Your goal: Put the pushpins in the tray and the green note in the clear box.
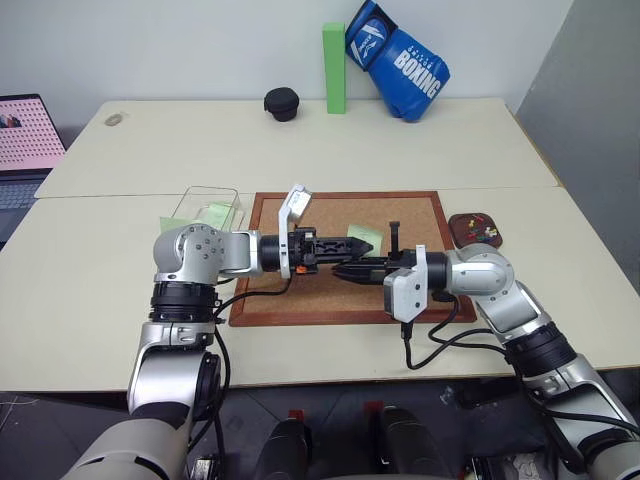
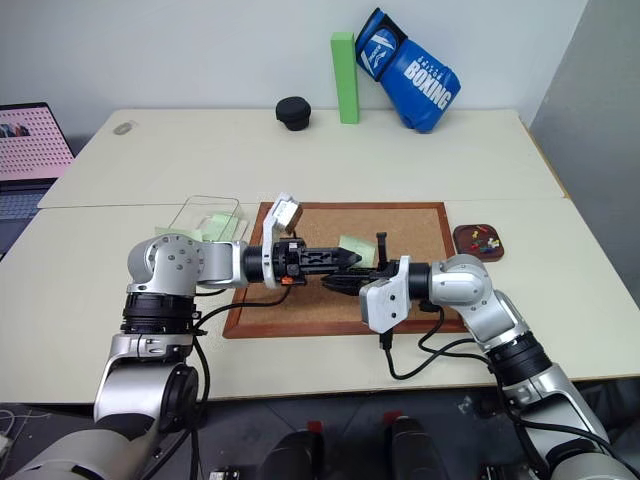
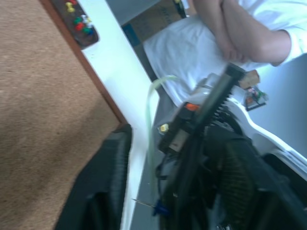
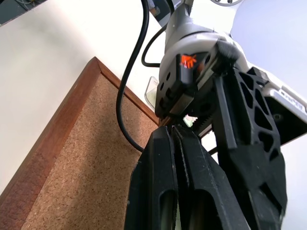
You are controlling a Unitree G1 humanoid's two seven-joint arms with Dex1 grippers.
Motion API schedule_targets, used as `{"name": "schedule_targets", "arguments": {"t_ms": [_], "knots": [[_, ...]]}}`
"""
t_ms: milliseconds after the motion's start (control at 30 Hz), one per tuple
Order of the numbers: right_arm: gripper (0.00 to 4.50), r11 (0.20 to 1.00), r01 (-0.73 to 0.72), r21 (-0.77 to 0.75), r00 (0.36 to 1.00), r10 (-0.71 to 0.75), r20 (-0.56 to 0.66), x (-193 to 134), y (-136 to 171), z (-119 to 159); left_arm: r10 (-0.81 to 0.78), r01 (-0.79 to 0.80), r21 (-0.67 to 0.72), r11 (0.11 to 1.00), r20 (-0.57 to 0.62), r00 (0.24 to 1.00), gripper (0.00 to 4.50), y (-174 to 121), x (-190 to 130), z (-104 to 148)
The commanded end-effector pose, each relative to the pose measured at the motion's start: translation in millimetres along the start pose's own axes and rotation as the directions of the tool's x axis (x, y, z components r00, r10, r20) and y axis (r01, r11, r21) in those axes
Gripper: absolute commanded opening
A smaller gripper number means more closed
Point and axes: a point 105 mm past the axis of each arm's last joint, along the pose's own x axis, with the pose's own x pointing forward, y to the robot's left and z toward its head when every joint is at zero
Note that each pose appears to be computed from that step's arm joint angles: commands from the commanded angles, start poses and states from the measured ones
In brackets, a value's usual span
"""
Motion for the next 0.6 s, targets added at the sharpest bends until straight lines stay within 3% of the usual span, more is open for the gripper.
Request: {"name": "schedule_targets", "arguments": {"t_ms": [33, 267, 433, 600], "knots": [[0.0, 0.999, 0.027, -0.042, 1.0, -0.026, 0.016, 0.6, -9.2, 5.0, -0.032, 0.031, 0.041, 0.999, 0.01, 0.999, 1.44, -8.4, -0.9, 3.0], [0.0, 0.999, 0.034, -0.026, 0.999, -0.034, 0.017, 0.2, -9.1, 5.3, -0.023, 0.023, 0.042, 0.999, 0.018, 1.0, 0.06, -6.3, -3.0, 2.8], [0.0, 0.999, 0.044, -0.029, 0.999, -0.043, 0.019, -0.8, -12.8, 6.7, -0.009, 0.009, 0.064, 0.998, 0.012, 1.0, 0.06, -5.6, -3.4, 2.6], [0.0, 0.995, 0.095, -0.042, 0.995, -0.094, 0.036, -9.7, -28.6, 16.5, 0.128, -0.121, 0.235, 0.964, -0.012, 0.992, 0.06, 13.3, -10.5, -0.6]]}}
